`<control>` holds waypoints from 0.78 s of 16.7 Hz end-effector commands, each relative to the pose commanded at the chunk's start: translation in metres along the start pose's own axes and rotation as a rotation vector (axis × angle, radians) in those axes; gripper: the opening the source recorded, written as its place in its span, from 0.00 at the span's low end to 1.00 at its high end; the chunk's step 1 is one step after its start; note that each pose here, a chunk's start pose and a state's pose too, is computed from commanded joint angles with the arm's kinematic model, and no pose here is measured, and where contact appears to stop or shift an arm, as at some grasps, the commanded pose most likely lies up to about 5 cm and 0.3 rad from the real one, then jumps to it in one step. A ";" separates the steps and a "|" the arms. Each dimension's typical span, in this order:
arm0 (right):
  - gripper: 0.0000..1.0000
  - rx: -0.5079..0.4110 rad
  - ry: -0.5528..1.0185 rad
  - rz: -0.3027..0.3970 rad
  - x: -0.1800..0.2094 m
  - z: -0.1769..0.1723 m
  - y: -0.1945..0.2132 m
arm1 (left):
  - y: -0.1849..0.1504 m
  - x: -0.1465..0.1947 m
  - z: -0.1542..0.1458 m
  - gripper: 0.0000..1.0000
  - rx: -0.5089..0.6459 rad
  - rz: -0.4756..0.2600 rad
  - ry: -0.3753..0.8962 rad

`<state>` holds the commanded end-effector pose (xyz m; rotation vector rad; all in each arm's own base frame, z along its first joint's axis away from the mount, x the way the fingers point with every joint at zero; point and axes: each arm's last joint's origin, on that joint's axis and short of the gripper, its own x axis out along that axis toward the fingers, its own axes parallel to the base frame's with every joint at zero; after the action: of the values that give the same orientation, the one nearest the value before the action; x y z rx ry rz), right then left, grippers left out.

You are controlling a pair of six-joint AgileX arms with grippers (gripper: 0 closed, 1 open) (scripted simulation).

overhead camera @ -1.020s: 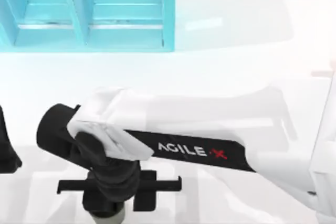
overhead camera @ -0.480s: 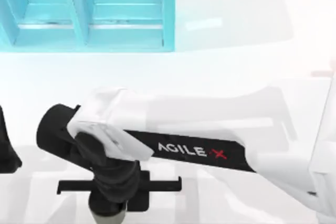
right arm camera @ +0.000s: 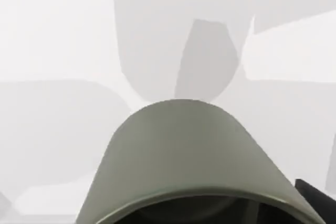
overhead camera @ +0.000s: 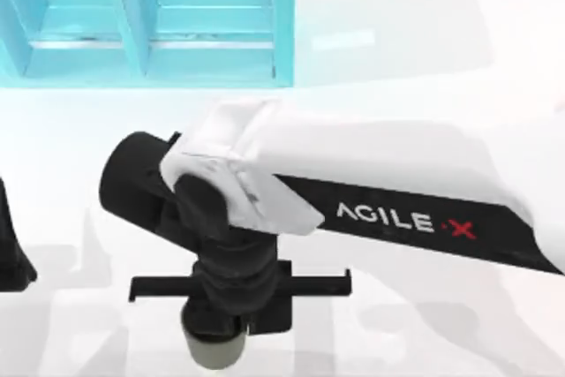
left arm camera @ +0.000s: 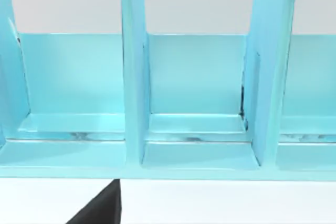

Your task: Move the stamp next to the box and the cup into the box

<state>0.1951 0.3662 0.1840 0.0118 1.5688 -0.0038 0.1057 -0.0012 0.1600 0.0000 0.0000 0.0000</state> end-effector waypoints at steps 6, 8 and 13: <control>0.00 0.002 0.001 -0.001 -0.055 -0.004 -0.060 | 0.000 0.000 0.000 1.00 0.000 0.000 0.000; 0.00 0.003 0.002 -0.002 -0.056 -0.004 -0.062 | 0.000 0.000 0.000 1.00 0.000 0.000 0.000; 0.00 -0.002 0.002 -0.002 -0.055 0.003 -0.067 | 0.000 0.000 0.000 1.00 0.000 0.000 0.000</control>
<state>0.1978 0.2985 0.2391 0.0086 1.5709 -0.0044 0.1057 -0.0012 0.1600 0.0000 0.0000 0.0000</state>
